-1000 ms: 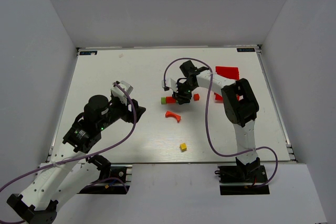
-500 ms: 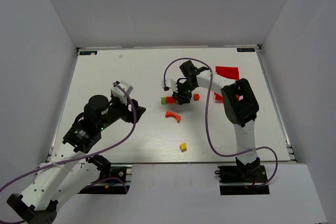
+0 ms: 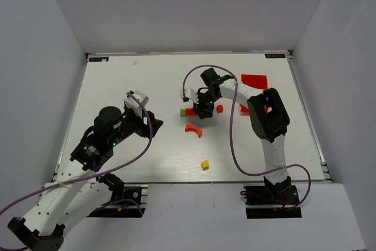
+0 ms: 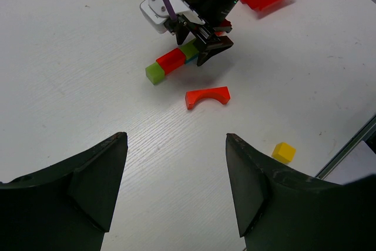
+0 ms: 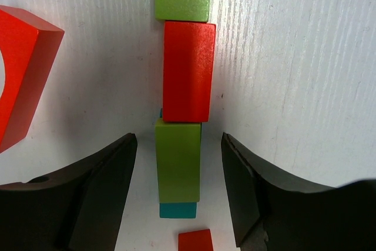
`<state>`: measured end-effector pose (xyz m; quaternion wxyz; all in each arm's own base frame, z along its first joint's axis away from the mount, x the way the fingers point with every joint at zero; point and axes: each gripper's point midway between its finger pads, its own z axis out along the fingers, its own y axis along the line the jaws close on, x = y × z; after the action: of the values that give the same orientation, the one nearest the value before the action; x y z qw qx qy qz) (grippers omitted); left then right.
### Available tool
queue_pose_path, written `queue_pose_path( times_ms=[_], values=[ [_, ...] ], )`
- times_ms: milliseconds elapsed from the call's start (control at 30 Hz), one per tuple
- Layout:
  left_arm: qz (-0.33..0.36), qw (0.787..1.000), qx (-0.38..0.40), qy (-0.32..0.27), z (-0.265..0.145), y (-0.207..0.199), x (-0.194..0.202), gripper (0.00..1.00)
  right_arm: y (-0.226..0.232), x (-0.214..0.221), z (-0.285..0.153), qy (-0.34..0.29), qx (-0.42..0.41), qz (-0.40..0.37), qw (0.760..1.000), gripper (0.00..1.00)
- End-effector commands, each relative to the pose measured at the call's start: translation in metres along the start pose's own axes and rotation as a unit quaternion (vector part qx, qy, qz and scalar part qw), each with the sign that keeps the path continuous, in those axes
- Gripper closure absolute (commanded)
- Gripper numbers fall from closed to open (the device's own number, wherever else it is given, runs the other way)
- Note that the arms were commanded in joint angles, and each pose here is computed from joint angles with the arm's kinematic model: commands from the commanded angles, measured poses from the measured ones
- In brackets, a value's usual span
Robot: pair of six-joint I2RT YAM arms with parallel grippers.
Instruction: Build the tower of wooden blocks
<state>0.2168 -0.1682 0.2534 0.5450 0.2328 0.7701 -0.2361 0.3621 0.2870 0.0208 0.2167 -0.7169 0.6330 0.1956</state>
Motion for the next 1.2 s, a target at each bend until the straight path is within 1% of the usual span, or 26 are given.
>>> queue_pose_path(
  times_ms=[0, 200, 367, 400, 500, 533, 600, 800, 900, 1000, 1100, 1133, 1167],
  values=[
    [0.003, 1.000, -0.004, -0.005, -0.002, 0.002, 0.000, 0.22, 0.003, -0.003, 0.001, -0.002, -0.005, 0.000, 1.000, 0.34],
    [0.003, 1.000, -0.004, -0.005, -0.002, 0.002, 0.000, 0.22, 0.001, -0.007, -0.010, -0.009, 0.007, -0.002, 1.000, 0.34],
    [0.003, 1.000, -0.004, -0.005, -0.002, 0.002, 0.000, 0.22, 0.002, -0.007, -0.008, -0.010, 0.004, 0.000, 1.000, 0.34],
    [0.003, 1.000, -0.004, -0.005, -0.002, 0.002, 0.000, 0.22, 0.001, -0.008, -0.009, -0.011, 0.007, 0.000, 1.000, 0.33],
    [0.003, 1.000, -0.004, -0.005, -0.002, 0.002, 0.000, 0.22, -0.003, -0.013, -0.015, -0.015, 0.019, -0.004, 1.000, 0.13],
    [0.003, 1.000, -0.004, -0.005, -0.002, 0.002, 0.000, 0.22, -0.003, -0.014, -0.016, -0.017, 0.022, -0.003, 1.000, 0.10],
    [0.003, 1.000, -0.004, -0.005, -0.002, 0.002, 0.000, 0.22, -0.009, -0.019, -0.023, -0.023, 0.040, -0.009, 0.999, 0.10],
    [0.003, 1.000, -0.004, -0.005, -0.002, 0.002, 0.000, 0.22, -0.011, -0.024, -0.031, -0.029, 0.050, -0.009, 0.998, 0.10],
    [0.003, 1.000, -0.004, -0.005, -0.002, 0.002, 0.000, 0.22, -0.011, -0.030, -0.042, -0.033, 0.059, -0.015, 0.998, 0.10],
    [0.003, 1.000, -0.004, -0.005, -0.002, 0.002, 0.000, 0.22, -0.009, -0.040, -0.059, -0.038, 0.070, -0.019, 0.997, 0.10],
    [0.003, 1.000, -0.004, -0.005, -0.002, 0.002, 0.000, 0.22, -0.010, -0.056, -0.089, -0.052, 0.104, -0.031, 0.993, 0.10],
    [0.003, 1.000, -0.004, -0.005, -0.002, 0.002, 0.000, 0.22, -0.011, -0.066, -0.111, -0.064, 0.127, -0.038, 0.989, 0.10],
    [0.003, 1.000, -0.004, -0.005, -0.002, 0.002, 0.000, 0.22, -0.012, -0.068, -0.118, -0.066, 0.138, -0.039, 0.987, 0.10]
  ],
)
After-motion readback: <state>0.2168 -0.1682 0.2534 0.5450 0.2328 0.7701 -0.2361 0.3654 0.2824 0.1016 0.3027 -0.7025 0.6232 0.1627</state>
